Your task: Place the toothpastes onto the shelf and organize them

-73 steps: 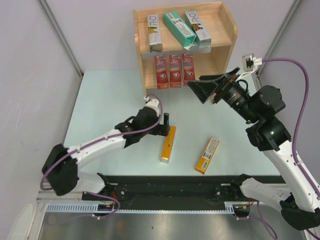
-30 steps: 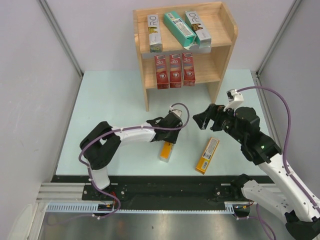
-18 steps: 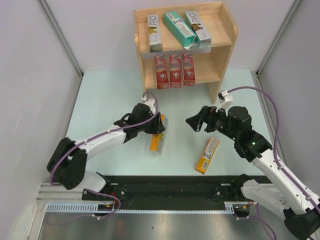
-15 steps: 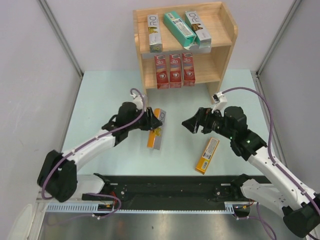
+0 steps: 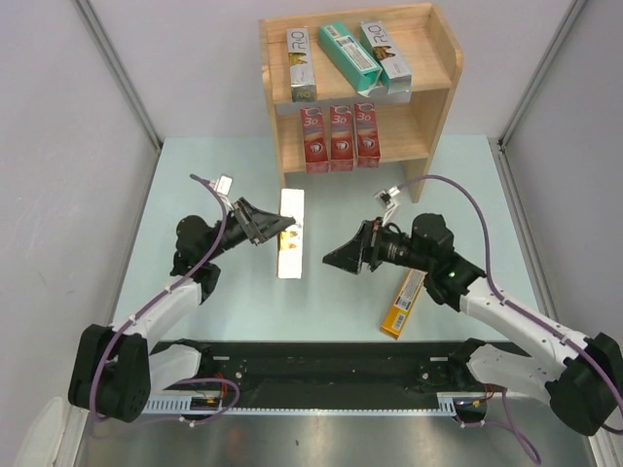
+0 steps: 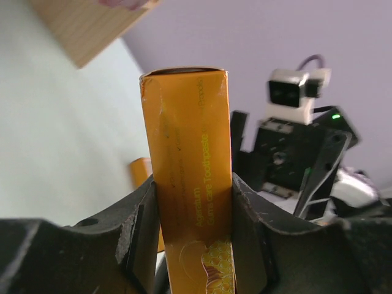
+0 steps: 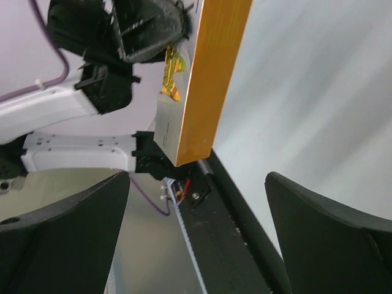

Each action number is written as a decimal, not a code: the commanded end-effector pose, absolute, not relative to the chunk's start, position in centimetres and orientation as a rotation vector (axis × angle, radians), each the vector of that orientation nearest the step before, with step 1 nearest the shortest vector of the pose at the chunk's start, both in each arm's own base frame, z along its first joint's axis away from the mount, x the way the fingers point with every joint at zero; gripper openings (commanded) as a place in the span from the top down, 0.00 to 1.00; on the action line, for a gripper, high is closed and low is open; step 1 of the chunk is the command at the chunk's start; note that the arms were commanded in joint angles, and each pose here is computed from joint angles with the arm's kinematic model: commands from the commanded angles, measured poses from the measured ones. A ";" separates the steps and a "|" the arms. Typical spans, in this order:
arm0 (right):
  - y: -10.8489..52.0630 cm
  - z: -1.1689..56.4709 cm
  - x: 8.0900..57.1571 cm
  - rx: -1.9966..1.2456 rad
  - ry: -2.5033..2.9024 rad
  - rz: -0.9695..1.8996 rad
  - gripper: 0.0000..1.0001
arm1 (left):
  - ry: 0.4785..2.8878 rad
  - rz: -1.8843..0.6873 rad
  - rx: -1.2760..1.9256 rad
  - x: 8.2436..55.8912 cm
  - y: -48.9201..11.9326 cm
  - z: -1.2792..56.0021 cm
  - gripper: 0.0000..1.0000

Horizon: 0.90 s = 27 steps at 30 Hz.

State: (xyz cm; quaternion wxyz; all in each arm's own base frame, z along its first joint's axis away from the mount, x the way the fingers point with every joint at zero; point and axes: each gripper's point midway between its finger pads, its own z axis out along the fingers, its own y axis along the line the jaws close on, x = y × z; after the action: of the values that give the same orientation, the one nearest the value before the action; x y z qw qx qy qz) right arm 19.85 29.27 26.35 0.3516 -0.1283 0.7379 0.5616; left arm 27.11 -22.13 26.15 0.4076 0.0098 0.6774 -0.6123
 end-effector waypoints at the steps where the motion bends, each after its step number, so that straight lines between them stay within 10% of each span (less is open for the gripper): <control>1: 32.0 28.4 18.1 -0.410 1.801 1.607 0.01 | 1.442 -1.747 0.168 24.3 -22.1 32.4 0.57; 16: 36.8 28.6 17.1 -0.393 1.715 1.832 0.04 | 1.446 -1.727 0.126 24.4 -21.8 32.5 0.57; 27: 38.4 28.7 16.1 -0.392 1.709 1.879 0.25 | 1.426 -1.708 0.063 24.8 -21.3 32.2 0.55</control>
State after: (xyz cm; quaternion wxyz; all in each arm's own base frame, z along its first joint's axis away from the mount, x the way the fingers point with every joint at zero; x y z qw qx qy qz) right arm 16.61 37.76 26.74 0.2646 -0.1366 0.6682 0.6818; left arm 25.34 -22.08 30.14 0.4022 0.0186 0.6078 -0.6844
